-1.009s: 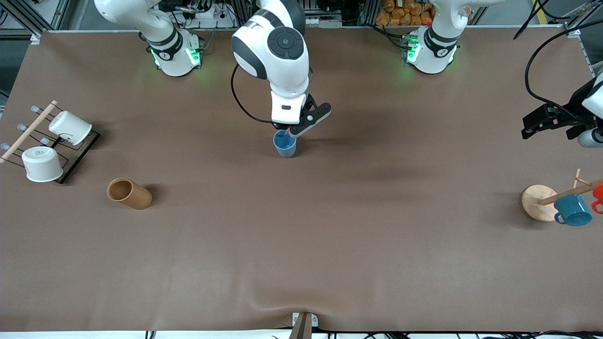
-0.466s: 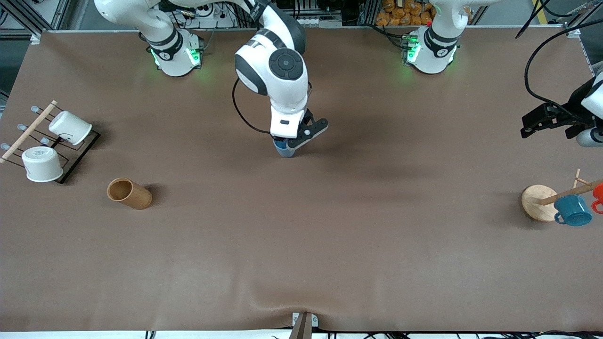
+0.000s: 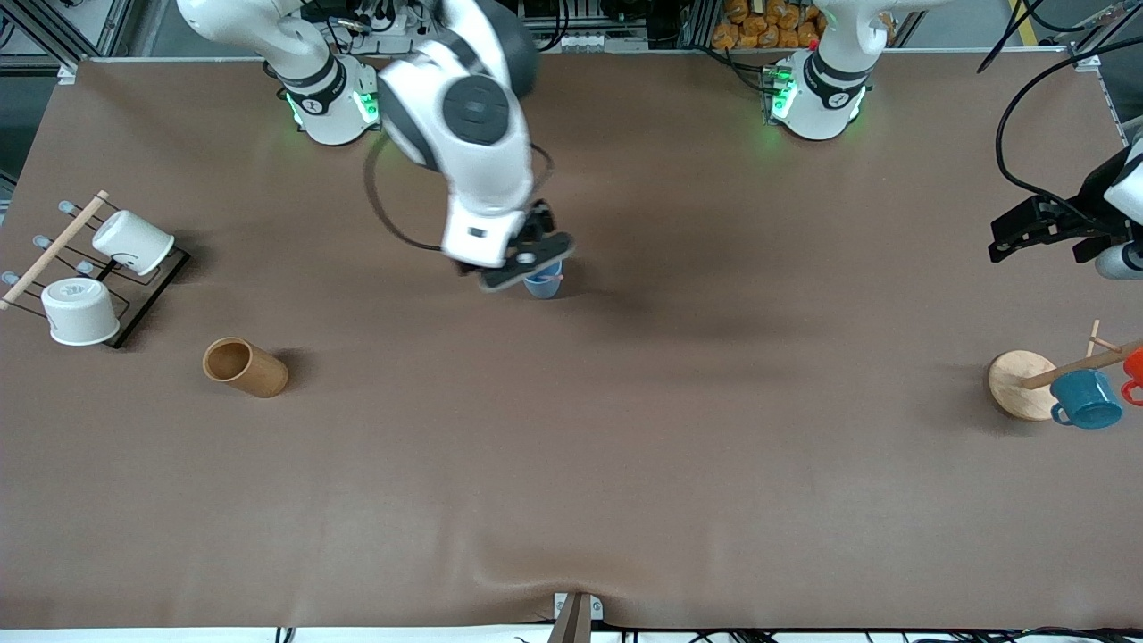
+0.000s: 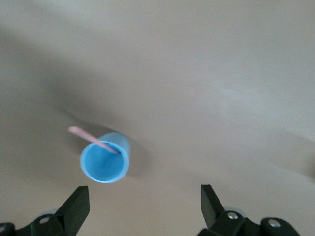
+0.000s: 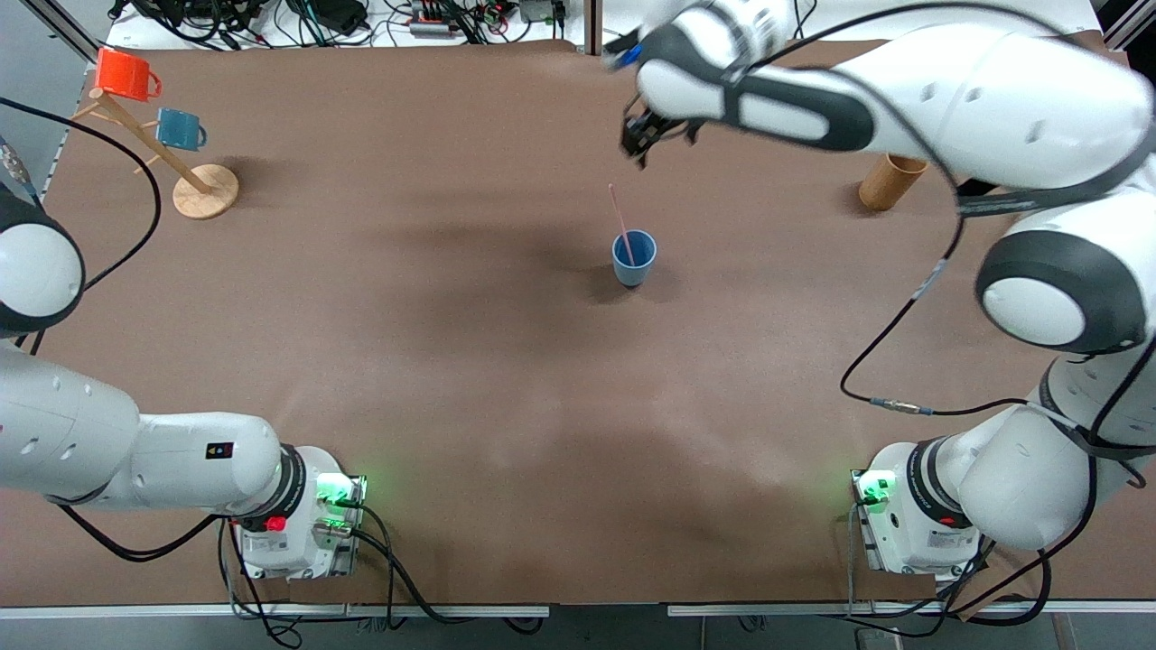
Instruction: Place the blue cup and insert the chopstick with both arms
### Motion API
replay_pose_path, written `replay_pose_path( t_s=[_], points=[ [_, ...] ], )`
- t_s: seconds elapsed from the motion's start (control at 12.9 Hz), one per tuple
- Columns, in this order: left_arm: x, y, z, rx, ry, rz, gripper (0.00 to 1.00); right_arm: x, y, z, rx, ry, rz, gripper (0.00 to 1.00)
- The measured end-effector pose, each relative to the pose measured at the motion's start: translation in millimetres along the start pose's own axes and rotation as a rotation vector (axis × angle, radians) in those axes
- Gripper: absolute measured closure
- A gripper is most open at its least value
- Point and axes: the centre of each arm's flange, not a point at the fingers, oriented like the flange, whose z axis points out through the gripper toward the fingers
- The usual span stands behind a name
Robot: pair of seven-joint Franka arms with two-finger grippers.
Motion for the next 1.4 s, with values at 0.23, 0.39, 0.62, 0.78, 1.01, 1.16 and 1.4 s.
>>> replay_pose_path(
  t_s=[0.23, 0.39, 0.62, 0.78, 1.01, 1.16, 1.4],
  points=[
    [0.0, -0.7, -0.2, 0.000, 0.000, -0.001, 0.00, -10.0, 154.2, -45.7, -0.005, 0.010, 0.219, 0.00],
    [-0.2, 0.9, -0.7, 0.000, 0.001, 0.001, 0.00, -30.6, 255.9, -59.0, 0.001, 0.008, 0.327, 0.00],
    [-1.6, 3.1, -3.1, 0.000, 0.003, 0.004, 0.00, -82.2, 371.7, -73.6, 0.030, -0.014, 0.413, 0.00],
    [-3.9, 3.6, -6.3, 0.000, 0.006, 0.005, 0.00, -118.6, 403.7, -96.3, 0.056, -0.018, 0.453, 0.00],
    [-8.0, 3.6, -12.2, 0.001, 0.009, 0.005, 0.00, -149.8, 402.6, -128.4, 0.065, -0.019, 0.453, 0.00],
    [-9.1, 3.5, -14.6, 0.001, 0.014, 0.005, 0.00, -153.9, 398.5, -136.1, 0.063, -0.009, 0.421, 0.00],
    [-9.0, 3.9, -21.1, 0.001, 0.027, 0.006, 0.00, -156.1, 396.2, -141.9, 0.060, 0.004, 0.400, 0.00]
  ],
)
